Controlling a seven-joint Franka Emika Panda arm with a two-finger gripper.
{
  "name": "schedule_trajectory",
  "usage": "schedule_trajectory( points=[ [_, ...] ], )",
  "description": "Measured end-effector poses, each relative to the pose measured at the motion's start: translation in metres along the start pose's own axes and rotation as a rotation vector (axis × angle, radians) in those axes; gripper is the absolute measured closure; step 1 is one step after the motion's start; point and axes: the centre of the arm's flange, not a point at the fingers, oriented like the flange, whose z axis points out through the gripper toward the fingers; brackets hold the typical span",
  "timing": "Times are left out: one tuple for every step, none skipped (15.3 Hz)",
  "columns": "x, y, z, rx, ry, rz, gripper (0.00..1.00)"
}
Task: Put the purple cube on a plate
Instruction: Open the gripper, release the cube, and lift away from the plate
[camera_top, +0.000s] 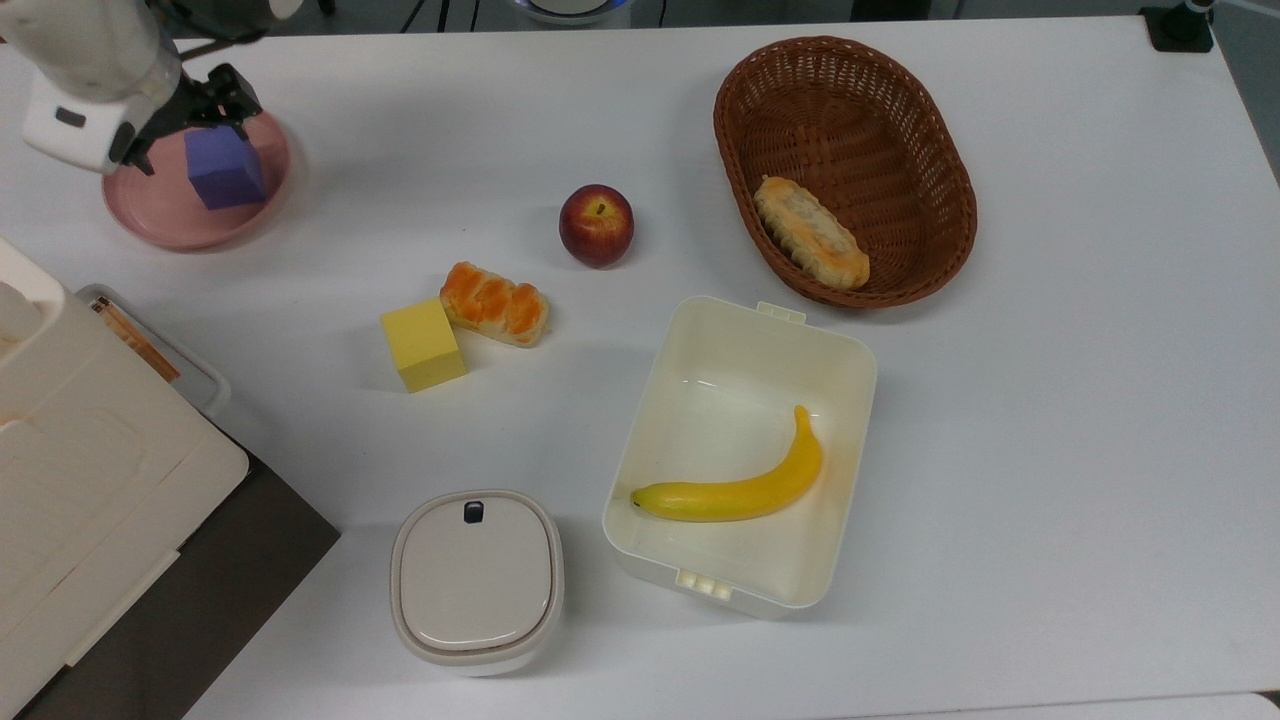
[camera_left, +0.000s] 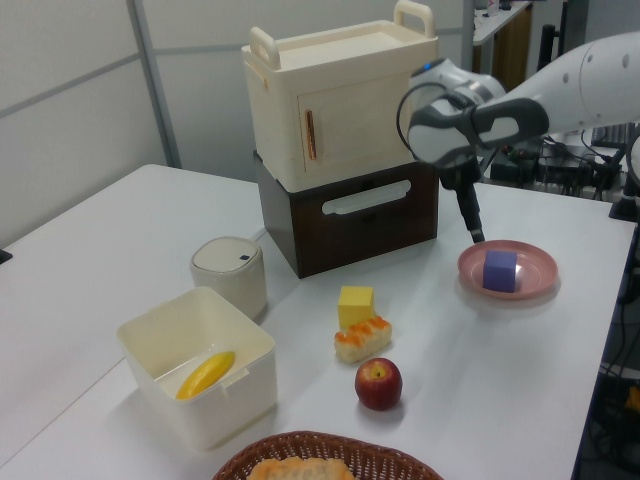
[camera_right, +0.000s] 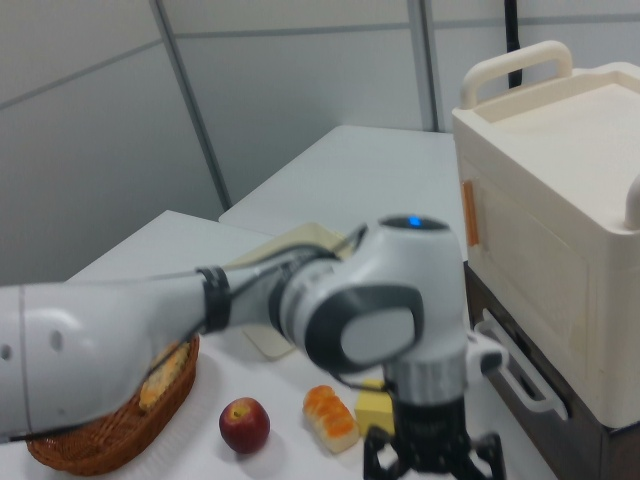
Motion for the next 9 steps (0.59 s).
schedule_trajectory(
  points=[
    [0.001,-0.007,-0.022,-0.001,0.000,0.007,0.00],
    [0.002,-0.017,-0.045,-0.003,-0.003,0.008,0.00],
    [0.006,-0.030,-0.068,-0.007,-0.006,0.009,0.00],
    [0.010,-0.043,-0.087,-0.016,-0.005,0.013,0.00],
    [0.015,-0.057,-0.105,-0.031,0.002,0.023,0.00],
    [0.019,-0.069,-0.119,-0.046,0.013,0.036,0.00],
    [0.023,-0.081,-0.132,-0.060,0.023,0.051,0.00],
    [0.028,-0.093,-0.142,-0.074,0.035,0.068,0.00],
    [0.034,-0.106,-0.151,-0.084,0.047,0.089,0.00]
  ],
)
